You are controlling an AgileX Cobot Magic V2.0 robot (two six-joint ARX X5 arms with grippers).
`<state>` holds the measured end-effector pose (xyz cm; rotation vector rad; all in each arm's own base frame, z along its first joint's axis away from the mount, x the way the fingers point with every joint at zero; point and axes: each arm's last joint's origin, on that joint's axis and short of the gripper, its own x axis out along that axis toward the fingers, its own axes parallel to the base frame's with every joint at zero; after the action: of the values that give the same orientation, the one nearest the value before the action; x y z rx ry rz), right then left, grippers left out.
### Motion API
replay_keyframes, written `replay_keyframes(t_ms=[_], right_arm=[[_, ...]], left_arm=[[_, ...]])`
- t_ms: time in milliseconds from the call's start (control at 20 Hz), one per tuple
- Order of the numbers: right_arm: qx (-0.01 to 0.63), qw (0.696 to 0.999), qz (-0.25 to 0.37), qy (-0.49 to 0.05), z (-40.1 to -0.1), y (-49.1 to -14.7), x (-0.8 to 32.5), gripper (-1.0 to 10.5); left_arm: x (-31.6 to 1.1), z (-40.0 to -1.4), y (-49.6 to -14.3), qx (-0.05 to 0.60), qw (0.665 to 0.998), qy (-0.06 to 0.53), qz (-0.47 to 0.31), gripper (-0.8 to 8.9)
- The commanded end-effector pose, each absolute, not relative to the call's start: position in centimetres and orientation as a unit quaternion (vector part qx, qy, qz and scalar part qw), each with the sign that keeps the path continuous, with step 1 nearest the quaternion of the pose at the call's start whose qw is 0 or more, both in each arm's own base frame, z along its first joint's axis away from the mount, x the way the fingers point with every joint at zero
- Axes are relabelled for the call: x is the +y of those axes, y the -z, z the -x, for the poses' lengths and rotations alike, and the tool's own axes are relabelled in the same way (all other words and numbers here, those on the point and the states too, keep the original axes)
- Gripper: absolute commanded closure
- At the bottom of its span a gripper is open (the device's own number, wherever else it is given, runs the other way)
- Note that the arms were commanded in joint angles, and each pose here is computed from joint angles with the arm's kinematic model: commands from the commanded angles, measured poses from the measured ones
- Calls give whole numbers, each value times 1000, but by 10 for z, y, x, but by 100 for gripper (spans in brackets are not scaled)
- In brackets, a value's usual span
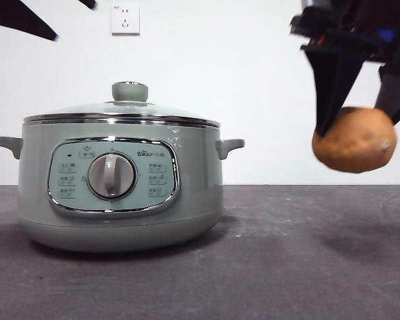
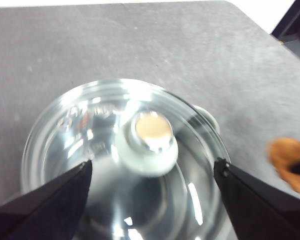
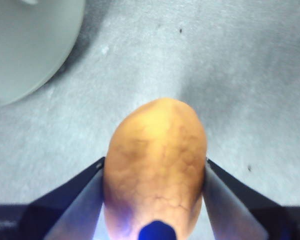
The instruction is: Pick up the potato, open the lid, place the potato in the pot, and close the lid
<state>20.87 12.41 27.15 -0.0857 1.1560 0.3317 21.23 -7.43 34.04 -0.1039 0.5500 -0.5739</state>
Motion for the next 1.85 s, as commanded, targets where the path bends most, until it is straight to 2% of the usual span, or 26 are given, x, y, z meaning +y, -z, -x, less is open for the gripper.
replay_keyframes(t_ms=[50, 350, 750, 800, 900, 1000, 1250, 1550, 1850], right_arm=[[543, 825, 37, -153, -204, -276, 121, 958], [541, 826, 36, -154, -200, -279, 119, 946], [541, 826, 36, -154, -200, -279, 119, 946], [541, 826, 36, -154, -200, -279, 119, 946], [540, 827, 37, -152, -200, -279, 119, 946], [540, 827, 37, -152, -200, -279, 119, 946], [540, 827, 36, -153, -200, -279, 119, 946], [518, 840, 26, -159, -205, -282, 122, 946], [456, 867, 11, -198, -210, -298, 137, 952]], left_arm=[[-90, -225, -335, 260, 925, 275, 41, 405], [-127, -255, -310, 260, 926, 272, 16, 405], [-140, -273, -280, 302, 921, 245, -7, 413], [-141, -273, -280, 300, 922, 243, -9, 466], [-143, -273, -281, 295, 923, 249, -10, 685], [-144, -272, -281, 291, 922, 254, -23, 829], [-145, -271, -283, 287, 922, 258, -27, 822], [-132, -247, -320, 221, 938, 265, -20, 822], [-97, -185, -376, 120, 964, 236, -18, 822]])
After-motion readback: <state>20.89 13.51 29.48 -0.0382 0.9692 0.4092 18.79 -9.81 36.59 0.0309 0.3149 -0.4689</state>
